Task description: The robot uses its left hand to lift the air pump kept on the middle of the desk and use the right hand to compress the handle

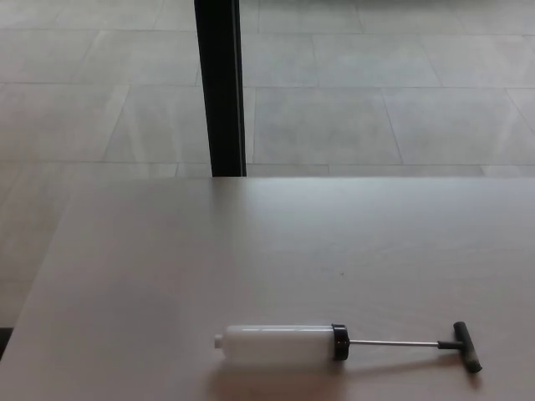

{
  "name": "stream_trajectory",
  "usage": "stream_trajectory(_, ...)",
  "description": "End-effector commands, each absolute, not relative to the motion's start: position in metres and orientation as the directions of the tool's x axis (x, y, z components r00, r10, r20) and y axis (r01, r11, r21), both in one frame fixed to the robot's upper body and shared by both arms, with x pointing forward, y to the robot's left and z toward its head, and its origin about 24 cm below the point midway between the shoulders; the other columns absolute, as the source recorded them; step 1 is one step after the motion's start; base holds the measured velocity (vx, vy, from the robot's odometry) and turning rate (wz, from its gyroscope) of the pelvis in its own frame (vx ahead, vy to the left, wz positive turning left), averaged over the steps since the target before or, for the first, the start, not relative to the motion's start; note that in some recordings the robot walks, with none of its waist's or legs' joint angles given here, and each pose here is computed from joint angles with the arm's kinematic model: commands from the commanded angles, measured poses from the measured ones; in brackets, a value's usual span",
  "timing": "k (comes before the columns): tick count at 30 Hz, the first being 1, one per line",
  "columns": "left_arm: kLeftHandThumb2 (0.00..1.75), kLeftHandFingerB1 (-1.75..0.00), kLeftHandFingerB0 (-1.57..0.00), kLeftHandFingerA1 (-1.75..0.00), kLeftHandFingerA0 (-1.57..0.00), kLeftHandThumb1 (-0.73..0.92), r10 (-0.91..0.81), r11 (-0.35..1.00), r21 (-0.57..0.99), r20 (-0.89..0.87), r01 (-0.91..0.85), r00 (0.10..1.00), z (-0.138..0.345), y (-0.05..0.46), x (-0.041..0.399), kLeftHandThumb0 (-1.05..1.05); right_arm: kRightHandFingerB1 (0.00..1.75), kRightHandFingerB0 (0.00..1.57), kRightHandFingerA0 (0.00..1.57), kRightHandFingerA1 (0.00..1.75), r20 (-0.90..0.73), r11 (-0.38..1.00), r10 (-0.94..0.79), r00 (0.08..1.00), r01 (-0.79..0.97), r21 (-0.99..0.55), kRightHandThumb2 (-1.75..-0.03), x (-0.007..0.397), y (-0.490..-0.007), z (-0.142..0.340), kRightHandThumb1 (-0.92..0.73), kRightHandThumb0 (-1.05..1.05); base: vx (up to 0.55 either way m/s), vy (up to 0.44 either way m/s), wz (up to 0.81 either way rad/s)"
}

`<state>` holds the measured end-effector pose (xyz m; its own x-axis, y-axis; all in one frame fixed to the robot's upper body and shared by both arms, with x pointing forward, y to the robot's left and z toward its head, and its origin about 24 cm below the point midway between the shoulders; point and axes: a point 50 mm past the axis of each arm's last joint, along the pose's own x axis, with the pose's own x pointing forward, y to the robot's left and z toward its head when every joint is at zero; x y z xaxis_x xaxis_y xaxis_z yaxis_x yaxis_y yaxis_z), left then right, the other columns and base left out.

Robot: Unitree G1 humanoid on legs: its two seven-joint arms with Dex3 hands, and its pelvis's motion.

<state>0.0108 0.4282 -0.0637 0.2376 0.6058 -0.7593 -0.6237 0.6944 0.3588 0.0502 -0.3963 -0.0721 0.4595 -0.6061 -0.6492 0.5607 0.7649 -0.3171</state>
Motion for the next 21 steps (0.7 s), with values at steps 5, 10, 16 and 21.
stream_trajectory(5,1.03,-0.5,0.0,-0.53,-0.02,0.47,0.708,0.502,0.068,-0.605,-0.862,0.364,-0.016,0.47,0.027,-0.37,0.23,0.04,0.04,0.41,-0.383,0.505,-0.797,0.467,0.863,0.001,-1.07,0.054,-0.456,-0.01,-0.67,-0.79,0.0,0.0,0.0)
stream_trajectory(10,1.09,-0.5,0.0,-0.52,-0.01,0.58,0.808,0.5,0.058,-0.391,-0.864,0.441,0.019,0.487,0.066,-0.35,0.17,0.12,0.0,0.48,-0.201,0.494,-0.845,0.496,0.867,0.067,-1.07,0.079,-0.477,0.037,-0.72,-0.87,0.0,0.0,0.0)
stream_trajectory(16,0.62,-0.33,-0.2,-0.46,-0.2,0.75,0.747,0.665,0.192,-0.144,-0.722,0.649,0.065,0.483,0.13,-0.68,0.18,0.11,0.0,0.15,0.033,0.601,-0.797,0.603,0.797,-0.063,-1.04,0.121,-0.471,0.093,-0.69,-0.85,0.0,0.0,0.0)
stream_trajectory(21,0.62,-0.36,-0.26,-0.48,-0.2,0.74,0.612,0.74,0.262,0.118,-0.619,0.782,0.122,0.454,0.184,-0.71,0.29,0.15,0.07,0.36,0.214,0.638,-0.72,0.66,0.751,-0.168,-0.65,0.162,-0.457,0.136,-0.8,-0.84,0.0,0.0,0.0)
